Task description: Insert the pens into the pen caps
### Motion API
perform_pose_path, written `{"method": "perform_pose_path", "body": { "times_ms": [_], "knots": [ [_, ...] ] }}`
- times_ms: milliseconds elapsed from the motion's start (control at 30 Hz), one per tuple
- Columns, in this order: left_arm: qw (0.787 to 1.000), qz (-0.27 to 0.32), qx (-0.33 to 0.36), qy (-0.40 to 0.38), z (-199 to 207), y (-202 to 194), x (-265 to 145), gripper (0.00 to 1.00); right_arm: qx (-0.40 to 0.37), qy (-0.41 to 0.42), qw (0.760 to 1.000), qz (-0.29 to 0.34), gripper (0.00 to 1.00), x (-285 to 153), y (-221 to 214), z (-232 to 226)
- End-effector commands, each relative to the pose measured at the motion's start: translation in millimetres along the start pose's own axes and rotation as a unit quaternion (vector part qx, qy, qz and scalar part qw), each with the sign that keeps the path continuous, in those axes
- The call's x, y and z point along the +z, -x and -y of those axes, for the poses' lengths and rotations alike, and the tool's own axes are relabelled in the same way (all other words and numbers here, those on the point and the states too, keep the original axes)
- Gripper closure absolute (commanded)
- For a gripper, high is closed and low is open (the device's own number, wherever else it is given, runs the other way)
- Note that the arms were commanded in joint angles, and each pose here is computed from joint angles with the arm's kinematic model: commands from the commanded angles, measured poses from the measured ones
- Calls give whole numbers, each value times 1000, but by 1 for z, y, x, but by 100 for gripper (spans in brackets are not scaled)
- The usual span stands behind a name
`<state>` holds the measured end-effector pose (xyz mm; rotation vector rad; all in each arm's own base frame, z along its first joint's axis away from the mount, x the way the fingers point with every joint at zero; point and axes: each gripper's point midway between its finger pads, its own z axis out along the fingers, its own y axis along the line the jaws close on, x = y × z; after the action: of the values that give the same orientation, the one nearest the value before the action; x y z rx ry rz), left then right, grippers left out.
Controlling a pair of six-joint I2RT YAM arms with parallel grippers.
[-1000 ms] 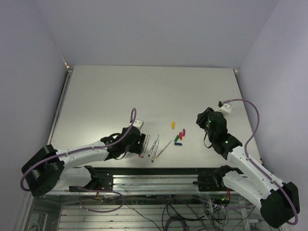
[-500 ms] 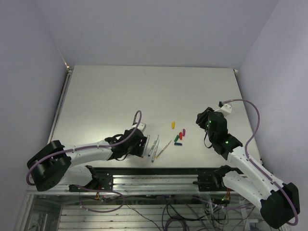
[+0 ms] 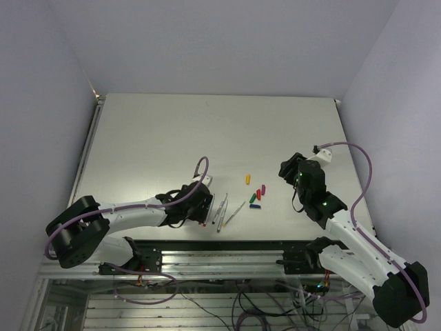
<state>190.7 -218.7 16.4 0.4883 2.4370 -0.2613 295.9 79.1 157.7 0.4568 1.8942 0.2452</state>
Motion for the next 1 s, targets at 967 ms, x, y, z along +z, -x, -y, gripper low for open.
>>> {"method": "perform_pose_path", "body": {
  "times_ms": [967],
  "knots": [
    [992, -113, -32, 55, -2, -45, 18, 61, 8, -13, 1000, 23, 46, -8, 18, 4]
  ]
}}
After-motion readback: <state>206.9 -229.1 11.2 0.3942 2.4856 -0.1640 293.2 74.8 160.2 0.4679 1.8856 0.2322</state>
